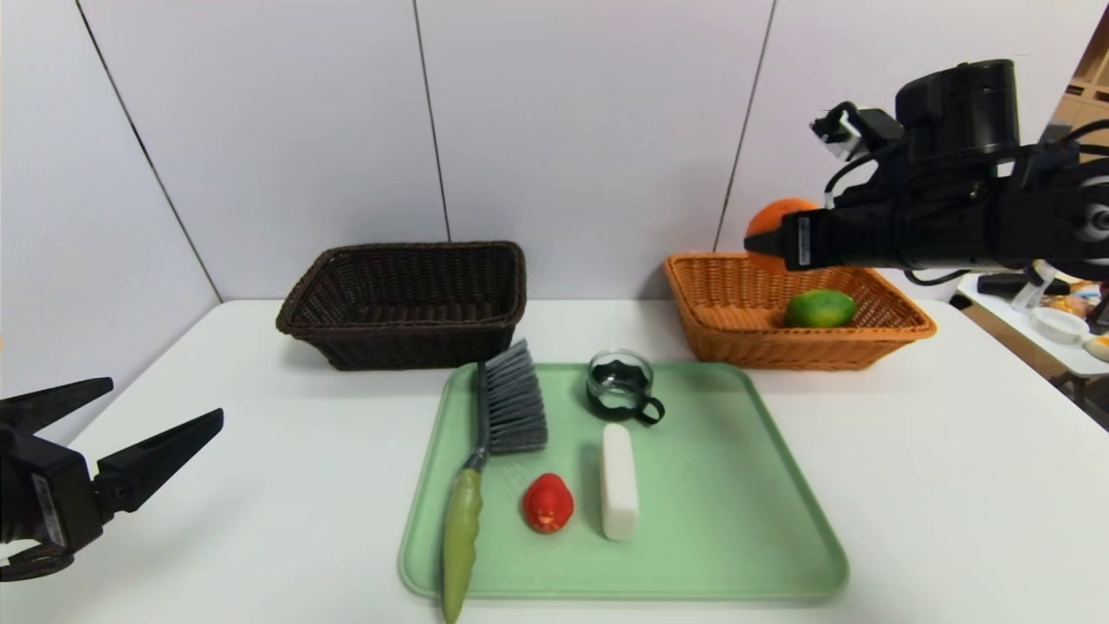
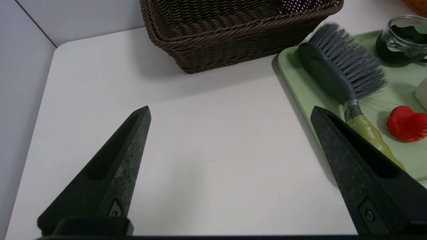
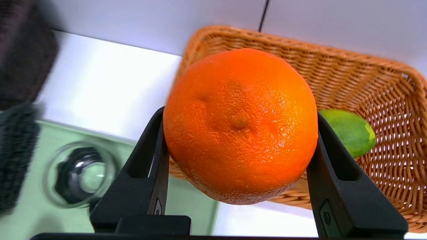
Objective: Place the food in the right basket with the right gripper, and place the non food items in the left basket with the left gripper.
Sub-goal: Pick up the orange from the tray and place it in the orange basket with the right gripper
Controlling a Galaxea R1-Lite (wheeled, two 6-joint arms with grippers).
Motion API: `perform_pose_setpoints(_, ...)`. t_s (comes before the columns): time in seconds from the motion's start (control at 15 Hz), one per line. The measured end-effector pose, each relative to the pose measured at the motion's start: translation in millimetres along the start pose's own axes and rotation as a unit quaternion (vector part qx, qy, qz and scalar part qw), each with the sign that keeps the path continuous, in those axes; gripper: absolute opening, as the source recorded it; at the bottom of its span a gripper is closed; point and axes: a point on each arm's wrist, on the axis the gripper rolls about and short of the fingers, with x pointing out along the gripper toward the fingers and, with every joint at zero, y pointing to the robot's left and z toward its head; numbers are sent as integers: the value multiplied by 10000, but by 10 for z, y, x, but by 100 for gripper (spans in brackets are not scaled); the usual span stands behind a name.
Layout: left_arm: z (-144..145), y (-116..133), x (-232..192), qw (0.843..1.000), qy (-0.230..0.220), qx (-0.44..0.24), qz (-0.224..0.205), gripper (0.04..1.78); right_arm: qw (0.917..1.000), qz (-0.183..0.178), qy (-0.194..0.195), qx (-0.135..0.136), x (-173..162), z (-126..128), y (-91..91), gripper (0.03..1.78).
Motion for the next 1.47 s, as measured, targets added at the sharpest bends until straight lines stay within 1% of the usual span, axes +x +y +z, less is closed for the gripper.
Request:
perform_pose_setpoints(0.2,0,0,0,10000,0,2,2,169,9987,-95,501,43,297,-56,-71,111)
perform_pose_setpoints(0.33,-2,0,0,10000,3,0,0,169,9968,-112,789,44,469,-93,-88,111)
perform_pose_setpoints(0.53,-8,0,3,10000,20,-3,0,169,9941,-121,1081,35,719,-141,-89,111)
perform_pose_setpoints(0.93,-15,0,10,10000,39,-12,-1,169,9898,-166,1415,61,1156,-365,-115,111)
perform_pose_setpoints(1.33,-17,1,17,10000,55,-10,-5,169,9883,-197,1510,56,1308,-439,-121,111)
perform_pose_setpoints(1.47,-18,1,21,10000,64,-11,-3,169,9883,-217,1510,63,1325,-447,-132,124)
